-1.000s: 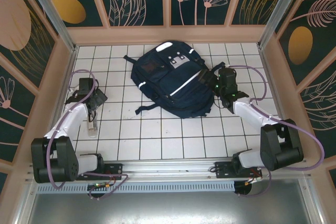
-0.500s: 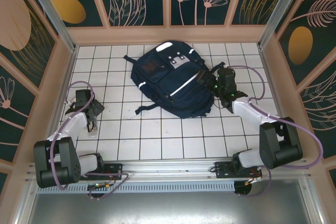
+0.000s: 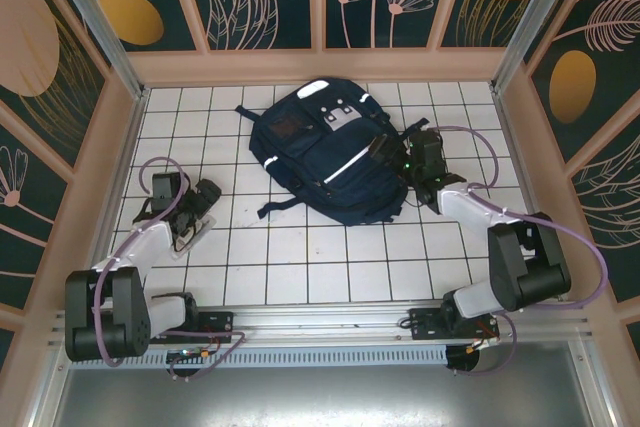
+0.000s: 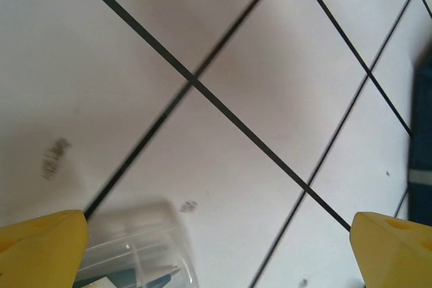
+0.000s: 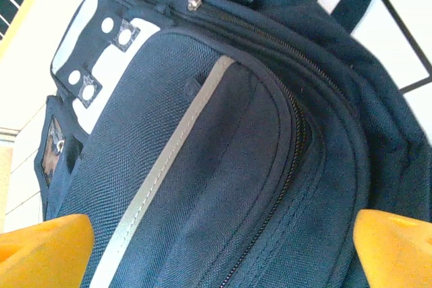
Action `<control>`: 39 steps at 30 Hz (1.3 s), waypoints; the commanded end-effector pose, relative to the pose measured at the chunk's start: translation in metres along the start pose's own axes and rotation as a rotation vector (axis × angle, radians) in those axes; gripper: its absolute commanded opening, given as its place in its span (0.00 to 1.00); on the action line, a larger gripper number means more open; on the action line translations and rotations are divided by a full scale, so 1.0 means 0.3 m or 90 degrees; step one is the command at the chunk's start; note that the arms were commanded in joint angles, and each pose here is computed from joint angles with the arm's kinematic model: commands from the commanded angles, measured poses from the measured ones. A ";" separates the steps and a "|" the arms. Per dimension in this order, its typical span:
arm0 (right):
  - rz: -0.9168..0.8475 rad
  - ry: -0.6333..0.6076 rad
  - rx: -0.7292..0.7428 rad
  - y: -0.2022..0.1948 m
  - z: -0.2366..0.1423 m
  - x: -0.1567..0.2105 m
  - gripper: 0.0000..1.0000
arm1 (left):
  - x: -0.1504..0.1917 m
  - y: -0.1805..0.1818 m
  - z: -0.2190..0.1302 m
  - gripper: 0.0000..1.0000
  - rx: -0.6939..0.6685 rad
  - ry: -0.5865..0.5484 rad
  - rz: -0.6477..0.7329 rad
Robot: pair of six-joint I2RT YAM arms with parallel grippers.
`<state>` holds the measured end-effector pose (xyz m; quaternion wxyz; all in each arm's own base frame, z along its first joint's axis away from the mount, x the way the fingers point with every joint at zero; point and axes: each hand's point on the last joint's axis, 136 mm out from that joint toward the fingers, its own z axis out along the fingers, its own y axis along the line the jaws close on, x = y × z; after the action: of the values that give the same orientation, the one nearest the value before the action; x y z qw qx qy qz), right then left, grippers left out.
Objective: Pack the student bag
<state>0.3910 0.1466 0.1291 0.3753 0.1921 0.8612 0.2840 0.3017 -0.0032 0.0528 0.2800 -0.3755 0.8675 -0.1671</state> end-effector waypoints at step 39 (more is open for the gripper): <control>0.001 0.027 -0.035 0.078 0.049 0.013 0.99 | 0.220 0.011 -0.054 0.99 -0.085 0.116 0.070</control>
<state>0.3954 0.1600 0.1216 0.3588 0.1819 0.8675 0.2925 0.2465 -0.0534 0.0349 0.1784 -0.3616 0.9000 -0.1658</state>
